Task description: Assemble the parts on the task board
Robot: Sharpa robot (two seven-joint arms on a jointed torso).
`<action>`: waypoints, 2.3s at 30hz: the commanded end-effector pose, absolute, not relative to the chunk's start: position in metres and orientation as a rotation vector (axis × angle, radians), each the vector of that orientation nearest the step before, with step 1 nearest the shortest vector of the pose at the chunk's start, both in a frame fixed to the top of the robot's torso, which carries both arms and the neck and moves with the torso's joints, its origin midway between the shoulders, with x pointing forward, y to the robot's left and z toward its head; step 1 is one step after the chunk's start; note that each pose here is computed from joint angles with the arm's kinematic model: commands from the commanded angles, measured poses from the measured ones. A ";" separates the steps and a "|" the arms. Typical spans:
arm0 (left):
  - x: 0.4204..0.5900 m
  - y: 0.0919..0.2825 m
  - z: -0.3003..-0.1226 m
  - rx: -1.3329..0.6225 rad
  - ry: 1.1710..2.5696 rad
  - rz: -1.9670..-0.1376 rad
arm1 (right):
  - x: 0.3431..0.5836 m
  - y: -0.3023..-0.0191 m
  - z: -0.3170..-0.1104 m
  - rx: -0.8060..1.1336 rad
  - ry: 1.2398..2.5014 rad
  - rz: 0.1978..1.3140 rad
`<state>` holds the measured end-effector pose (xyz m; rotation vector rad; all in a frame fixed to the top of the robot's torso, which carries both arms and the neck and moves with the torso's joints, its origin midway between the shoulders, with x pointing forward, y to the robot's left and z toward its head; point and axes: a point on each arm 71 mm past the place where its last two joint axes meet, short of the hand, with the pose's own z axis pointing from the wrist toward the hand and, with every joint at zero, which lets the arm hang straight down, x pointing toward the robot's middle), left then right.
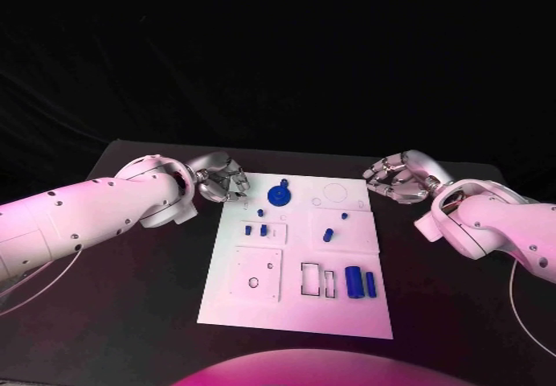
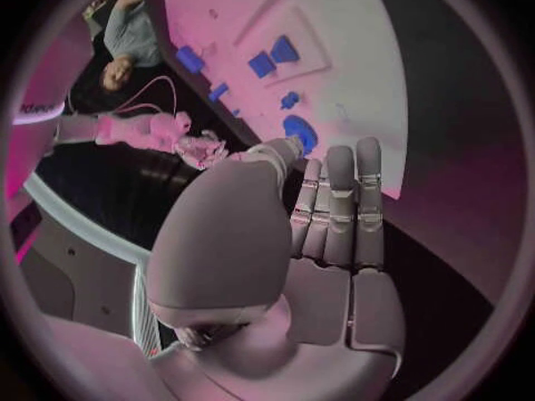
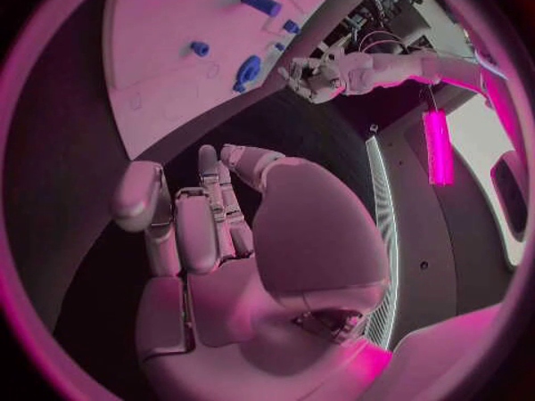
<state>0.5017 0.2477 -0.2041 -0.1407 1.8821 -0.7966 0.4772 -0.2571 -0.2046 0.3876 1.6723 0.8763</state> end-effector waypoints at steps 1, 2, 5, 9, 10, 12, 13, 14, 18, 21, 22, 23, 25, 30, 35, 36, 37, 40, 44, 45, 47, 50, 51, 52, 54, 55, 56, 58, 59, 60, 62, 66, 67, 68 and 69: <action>0.503 0.254 -0.192 -0.548 1.736 -1.141 | 0.472 -0.245 -0.211 0.056 1.799 0.806; 0.502 0.257 -0.191 -0.616 1.715 -1.186 | 0.472 -0.243 -0.212 -0.003 1.811 0.779; 0.499 0.263 -0.188 -0.750 1.666 -1.275 | 0.470 -0.238 -0.215 -0.132 1.831 0.710; 0.494 0.267 -0.184 -0.930 1.579 -1.409 | 0.468 -0.228 -0.216 -0.289 1.822 0.618; 0.493 0.267 -0.183 -0.952 1.565 -1.428 | 0.468 -0.226 -0.216 -0.309 1.818 0.607; 0.490 0.266 -0.182 -0.992 1.542 -1.465 | 0.466 -0.221 -0.217 -0.345 1.809 0.589; 0.490 0.265 -0.181 -1.005 1.535 -1.478 | 0.466 -0.219 -0.217 -0.358 1.806 0.583; 0.488 0.264 -0.181 -1.018 1.528 -1.491 | 0.465 -0.216 -0.217 -0.373 1.802 0.576; 0.485 0.261 -0.180 -1.041 1.518 -1.521 | 0.464 -0.208 -0.218 -0.406 1.787 0.556; 0.484 0.257 -0.179 -1.048 1.517 -1.539 | 0.465 -0.203 -0.218 -0.420 1.772 0.541; 0.483 0.257 -0.179 -1.050 1.517 -1.543 | 0.465 -0.202 -0.218 -0.423 1.768 0.538; 0.483 0.256 -0.179 -1.051 1.517 -1.547 | 0.465 -0.200 -0.219 -0.425 1.765 0.535; 0.482 0.254 -0.179 -1.052 1.519 -1.554 | 0.466 -0.197 -0.220 -0.431 1.760 0.533; 0.480 0.251 -0.178 -1.051 1.530 -1.566 | 0.464 -0.189 -0.226 -0.443 1.762 0.544; 0.479 0.251 -0.178 -1.051 1.535 -1.567 | 0.464 -0.185 -0.231 -0.449 1.768 0.551; 0.479 0.251 -0.178 -1.051 1.535 -1.567 | 0.464 -0.185 -0.232 -0.449 1.770 0.551; 0.479 0.251 -0.178 -1.052 1.536 -1.566 | 0.464 -0.184 -0.233 -0.450 1.772 0.550; 0.479 0.251 -0.178 -1.052 1.538 -1.566 | 0.465 -0.184 -0.236 -0.451 1.778 0.544; 0.479 0.251 -0.179 -1.054 1.541 -1.564 | 0.466 -0.184 -0.239 -0.453 1.785 0.541; 0.479 0.251 -0.179 -1.054 1.541 -1.563 | 0.466 -0.183 -0.240 -0.454 1.786 0.541; 0.479 0.251 -0.179 -1.055 1.542 -1.562 | 0.466 -0.182 -0.241 -0.457 1.788 0.539; 0.479 0.251 -0.179 -1.056 1.543 -1.561 | 0.465 -0.181 -0.243 -0.463 1.788 0.531; 0.479 0.251 -0.179 -1.056 1.545 -1.561 | 0.465 -0.180 -0.244 -0.468 1.788 0.522; 0.479 0.251 -0.179 -1.057 1.545 -1.561 | 0.465 -0.180 -0.245 -0.471 1.786 0.516; 0.478 0.251 -0.179 -1.058 1.547 -1.559 | 0.464 -0.179 -0.246 -0.485 1.772 0.498; 0.478 0.251 -0.179 -1.058 1.547 -1.558 | 0.464 -0.179 -0.246 -0.489 1.768 0.492; 0.478 0.251 -0.179 -1.058 1.548 -1.556 | 0.463 -0.178 -0.247 -0.495 1.762 0.485; 0.478 0.251 -0.179 -1.060 1.551 -1.552 | 0.462 -0.178 -0.248 -0.506 1.752 0.470; 0.478 0.251 -0.179 -1.060 1.552 -1.549 | 0.462 -0.178 -0.248 -0.512 1.746 0.463; 0.478 0.251 -0.180 -1.061 1.554 -1.547 | 0.461 -0.178 -0.248 -0.517 1.741 0.457; 0.478 0.252 -0.180 -1.060 1.556 -1.544 | 0.460 -0.177 -0.248 -0.521 1.727 0.449; 0.478 0.252 -0.180 -1.055 1.565 -1.534 | 0.458 -0.177 -0.247 -0.519 1.696 0.442; 0.478 0.252 -0.180 -1.052 1.567 -1.530 | 0.458 -0.177 -0.247 -0.519 1.691 0.440; 0.478 0.251 -0.180 -1.049 1.570 -1.527 | 0.458 -0.177 -0.247 -0.519 1.686 0.438; 0.478 0.251 -0.180 -1.047 1.571 -1.527 | 0.458 -0.177 -0.247 -0.520 1.685 0.437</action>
